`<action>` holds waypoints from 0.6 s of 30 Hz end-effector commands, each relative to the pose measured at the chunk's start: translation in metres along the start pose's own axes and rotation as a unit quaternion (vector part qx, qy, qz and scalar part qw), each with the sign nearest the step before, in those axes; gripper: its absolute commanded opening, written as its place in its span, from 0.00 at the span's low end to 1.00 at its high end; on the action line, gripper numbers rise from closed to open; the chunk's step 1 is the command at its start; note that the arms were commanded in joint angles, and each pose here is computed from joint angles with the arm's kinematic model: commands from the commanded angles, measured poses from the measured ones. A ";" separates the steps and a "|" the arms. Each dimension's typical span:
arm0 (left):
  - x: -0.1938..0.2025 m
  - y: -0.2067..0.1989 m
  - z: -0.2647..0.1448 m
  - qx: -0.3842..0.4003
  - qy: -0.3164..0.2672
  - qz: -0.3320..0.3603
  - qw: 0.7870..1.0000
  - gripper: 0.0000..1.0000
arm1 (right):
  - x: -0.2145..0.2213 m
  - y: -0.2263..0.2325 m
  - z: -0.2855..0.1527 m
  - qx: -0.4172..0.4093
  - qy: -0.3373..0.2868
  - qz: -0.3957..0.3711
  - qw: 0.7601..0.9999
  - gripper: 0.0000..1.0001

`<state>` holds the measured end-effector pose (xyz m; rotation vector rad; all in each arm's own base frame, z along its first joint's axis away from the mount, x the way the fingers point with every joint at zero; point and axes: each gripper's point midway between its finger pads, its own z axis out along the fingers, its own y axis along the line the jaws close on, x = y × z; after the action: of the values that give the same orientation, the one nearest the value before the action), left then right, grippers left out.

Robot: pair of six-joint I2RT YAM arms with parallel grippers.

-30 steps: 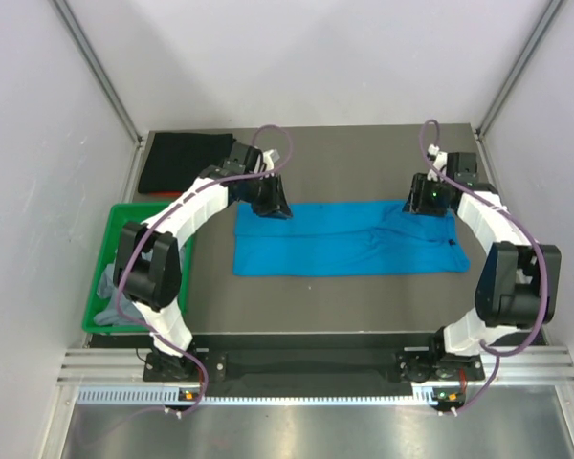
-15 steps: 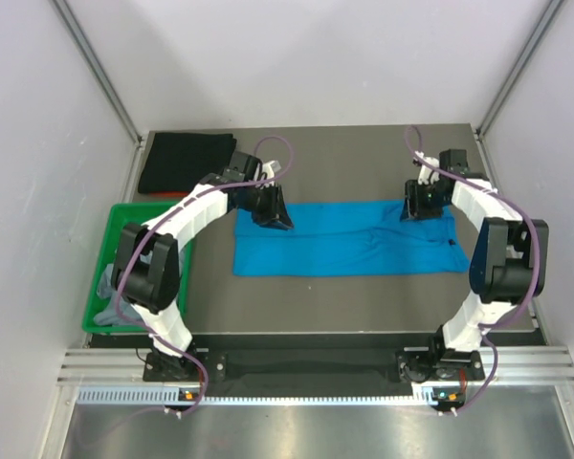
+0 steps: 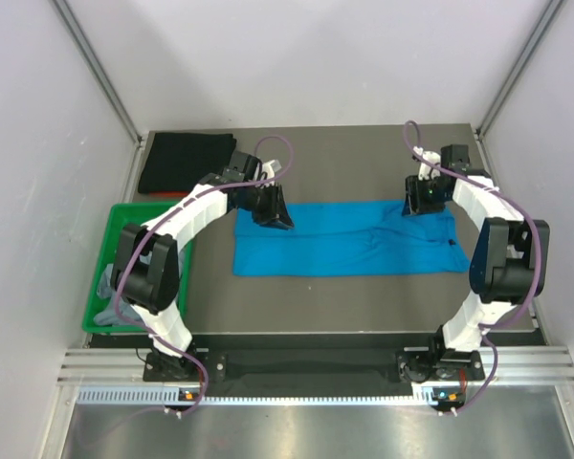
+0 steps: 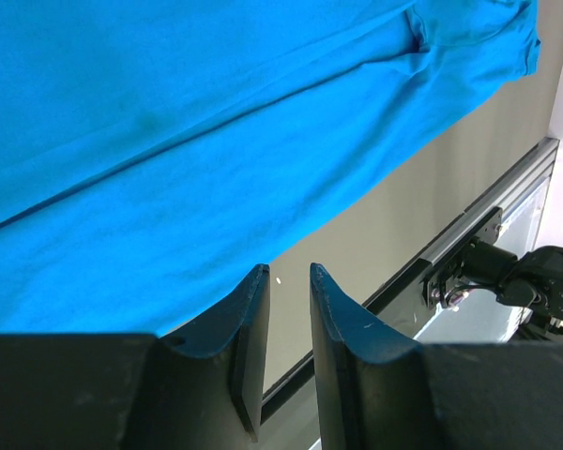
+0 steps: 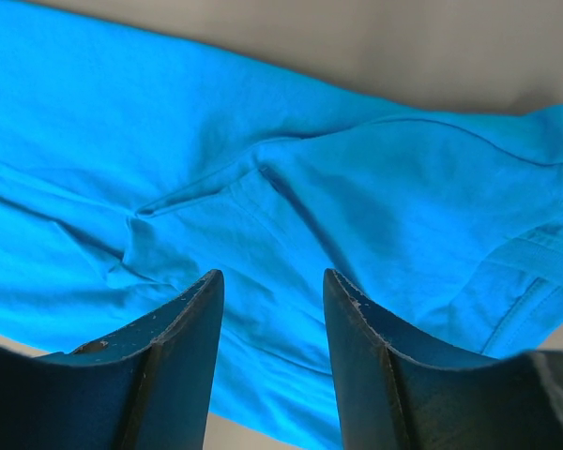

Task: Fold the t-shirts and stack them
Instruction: Fold the tshirt

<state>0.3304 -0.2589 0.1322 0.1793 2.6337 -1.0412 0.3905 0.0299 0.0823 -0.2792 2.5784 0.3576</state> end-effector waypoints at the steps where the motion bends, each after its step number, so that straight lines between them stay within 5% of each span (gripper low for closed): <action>1: -0.014 -0.016 -0.013 0.021 -0.032 0.030 0.999 0.29 | -0.001 -0.004 -0.006 0.011 0.000 -0.018 1.000 0.48; 18: -0.014 -0.012 -0.012 0.013 -0.034 0.033 0.999 0.29 | 0.005 -0.002 -0.002 -0.002 0.006 -0.013 1.000 0.49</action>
<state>0.3310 -0.2584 0.1318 0.1796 2.6329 -1.0354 0.3819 0.0237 0.0703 -0.2870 2.6287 0.3255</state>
